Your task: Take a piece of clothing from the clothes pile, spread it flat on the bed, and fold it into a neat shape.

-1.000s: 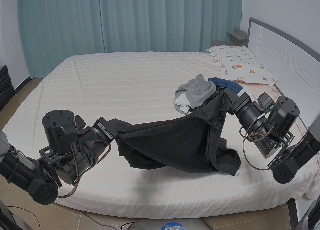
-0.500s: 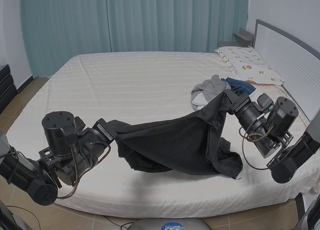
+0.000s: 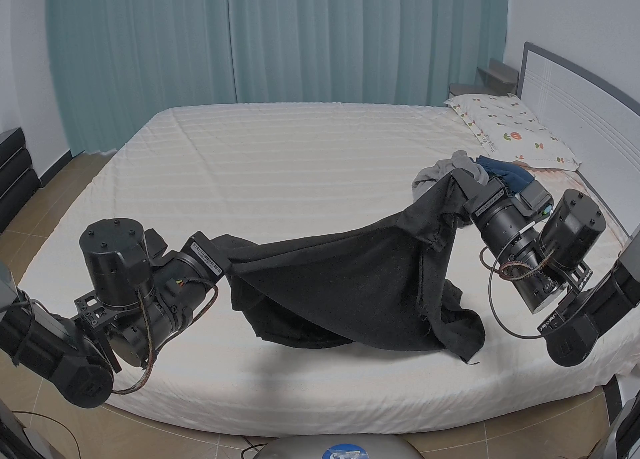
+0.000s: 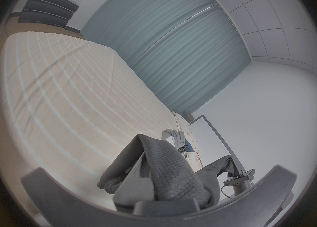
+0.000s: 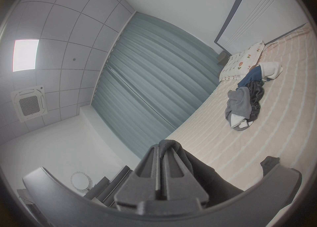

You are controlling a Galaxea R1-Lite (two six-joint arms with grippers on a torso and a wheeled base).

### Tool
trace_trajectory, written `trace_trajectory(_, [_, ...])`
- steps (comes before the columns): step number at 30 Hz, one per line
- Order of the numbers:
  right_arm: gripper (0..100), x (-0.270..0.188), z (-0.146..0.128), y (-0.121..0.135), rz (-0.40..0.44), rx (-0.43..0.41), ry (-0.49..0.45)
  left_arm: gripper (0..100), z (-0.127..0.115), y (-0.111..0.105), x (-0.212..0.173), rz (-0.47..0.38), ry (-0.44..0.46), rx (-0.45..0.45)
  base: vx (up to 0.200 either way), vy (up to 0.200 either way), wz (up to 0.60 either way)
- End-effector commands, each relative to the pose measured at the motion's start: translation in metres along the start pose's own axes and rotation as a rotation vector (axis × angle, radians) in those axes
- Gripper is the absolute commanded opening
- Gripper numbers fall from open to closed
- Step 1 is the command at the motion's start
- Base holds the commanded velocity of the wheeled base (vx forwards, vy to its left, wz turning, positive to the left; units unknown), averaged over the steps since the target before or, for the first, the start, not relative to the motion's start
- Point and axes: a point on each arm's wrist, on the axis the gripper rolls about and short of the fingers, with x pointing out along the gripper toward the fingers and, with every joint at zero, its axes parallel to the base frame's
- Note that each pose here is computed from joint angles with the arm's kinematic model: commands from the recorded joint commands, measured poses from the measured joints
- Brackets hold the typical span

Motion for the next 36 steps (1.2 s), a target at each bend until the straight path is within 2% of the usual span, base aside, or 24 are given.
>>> trace_trajectory(1, [0, -0.002, 0.005, 0.005, 0.017, 0.005, -0.015, 0, 0.004, 0.000, 0.000, -0.002, -0.015, -0.004, 0.000, 0.200, 0.00])
trace_trajectory(12, [0, -0.005, 0.003, 0.006, 0.016, -0.002, -0.005, 0, 0.004, 0.002, 0.004, 0.006, -0.014, -0.007, 0.000, 0.200, 0.00])
trace_trajectory(23, [0, -0.020, -0.001, 0.003, -0.002, -0.048, 0.040, 0, 0.000, 0.003, 0.005, 0.011, 0.001, -0.005, 0.000, 0.000, 0.00])
trace_trajectory(30, [0, -0.030, 0.003, 0.011, 0.034, -0.042, 0.060, 0, -0.002, 0.001, 0.001, 0.000, 0.012, -0.002, -0.171, 0.000, 0.00])
trace_trajectory(34, [0, -0.038, 0.011, 0.024, 0.083, -0.034, 0.047, 0, 0.000, -0.003, -0.003, -0.027, 0.022, -0.004, -0.200, 0.000, 0.00])
trace_trajectory(36, [0, -0.046, 0.021, 0.039, 0.137, -0.026, 0.023, 0, 0.005, -0.009, -0.011, -0.059, 0.018, -0.008, -0.200, 0.000, 0.00])
